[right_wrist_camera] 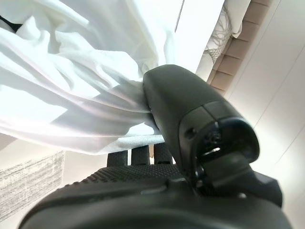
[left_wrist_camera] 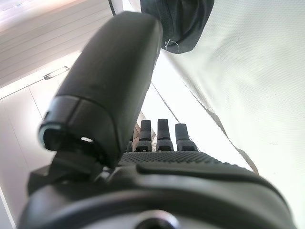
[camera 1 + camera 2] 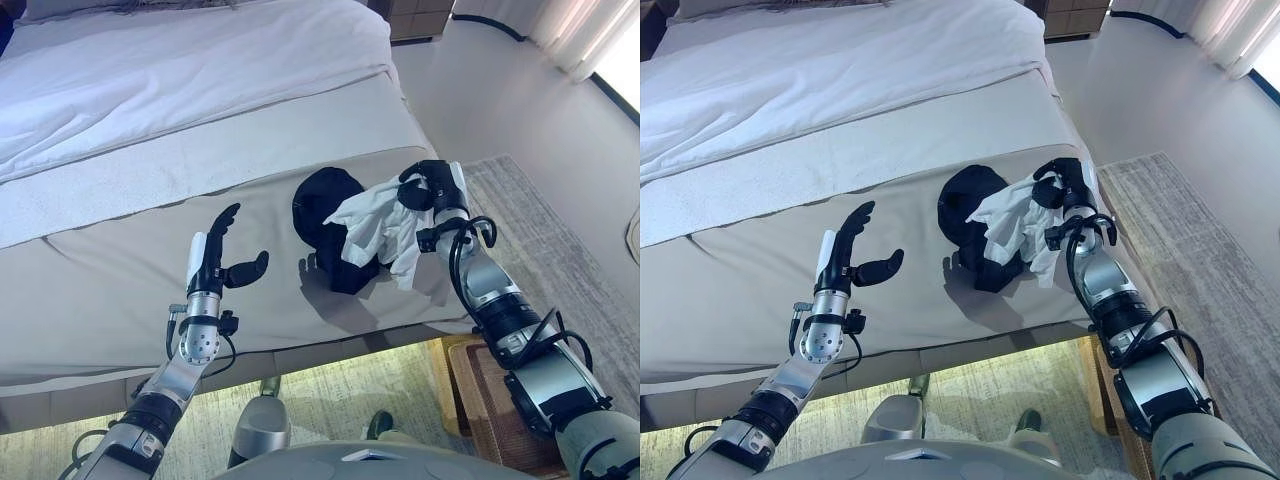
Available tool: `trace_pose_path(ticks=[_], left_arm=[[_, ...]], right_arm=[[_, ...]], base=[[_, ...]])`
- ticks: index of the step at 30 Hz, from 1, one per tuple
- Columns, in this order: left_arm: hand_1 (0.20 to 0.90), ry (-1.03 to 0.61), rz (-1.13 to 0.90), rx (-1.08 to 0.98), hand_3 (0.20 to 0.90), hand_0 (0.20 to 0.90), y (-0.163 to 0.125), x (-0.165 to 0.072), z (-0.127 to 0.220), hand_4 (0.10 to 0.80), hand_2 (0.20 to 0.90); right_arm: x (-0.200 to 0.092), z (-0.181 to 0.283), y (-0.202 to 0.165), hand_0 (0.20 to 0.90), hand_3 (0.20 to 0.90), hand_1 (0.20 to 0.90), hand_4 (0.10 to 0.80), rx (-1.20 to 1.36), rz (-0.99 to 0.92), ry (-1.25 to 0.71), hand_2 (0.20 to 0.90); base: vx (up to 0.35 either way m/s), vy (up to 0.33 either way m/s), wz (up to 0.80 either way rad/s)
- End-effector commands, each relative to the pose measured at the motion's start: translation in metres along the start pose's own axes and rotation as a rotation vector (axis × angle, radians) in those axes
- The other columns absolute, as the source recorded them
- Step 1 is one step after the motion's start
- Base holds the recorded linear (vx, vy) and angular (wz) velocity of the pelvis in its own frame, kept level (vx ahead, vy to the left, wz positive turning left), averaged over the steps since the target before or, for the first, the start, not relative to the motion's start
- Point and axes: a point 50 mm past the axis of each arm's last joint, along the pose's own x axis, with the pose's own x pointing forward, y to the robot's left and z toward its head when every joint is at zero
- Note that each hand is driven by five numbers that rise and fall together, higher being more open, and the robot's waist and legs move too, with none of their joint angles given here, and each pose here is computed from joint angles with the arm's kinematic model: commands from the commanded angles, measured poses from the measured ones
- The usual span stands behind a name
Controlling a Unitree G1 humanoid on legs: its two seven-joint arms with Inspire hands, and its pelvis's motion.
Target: Pick up the clothes from the bed and place them into the basket
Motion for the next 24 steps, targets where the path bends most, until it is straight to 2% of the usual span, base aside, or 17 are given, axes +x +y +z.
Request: trace_pose_path(ticks=[1,8,13,24], left_arm=[[0.900,-0.115,0.029,-0.023,0.900,0.900,0.003,0.011,0.016,0.800,0.900],[0.900,-0.103,0.018,-0.023,0.900,0.900,0.003,0.010,0.014,0.800,0.900],[0.900,-0.083,0.002,-0.024,0.900,0.900,0.002,0.007,0.008,0.800,0.900],[0.900,-0.070,-0.012,-0.024,0.900,0.900,-0.001,0.006,0.005,0.800,0.900]], right_arm=[[0.013,0.073,-0.039,0.300,0.200,0.300,0.100,0.001,-0.168,-0.337,0.300],[0.017,0.103,-0.090,0.300,0.200,0.300,0.100,-0.040,-0.316,-0.416,0.300],[0.017,0.107,-0.121,0.300,0.200,0.300,0.100,-0.061,-0.389,-0.419,0.300],[0.012,0.111,-0.161,0.300,0.200,0.300,0.100,-0.093,-0.473,-0.422,0.300]], base=[[0.000,0.000,0.00],[0.000,0.001,-0.01],[0.015,0.006,-0.13],[0.009,0.012,-0.20]])
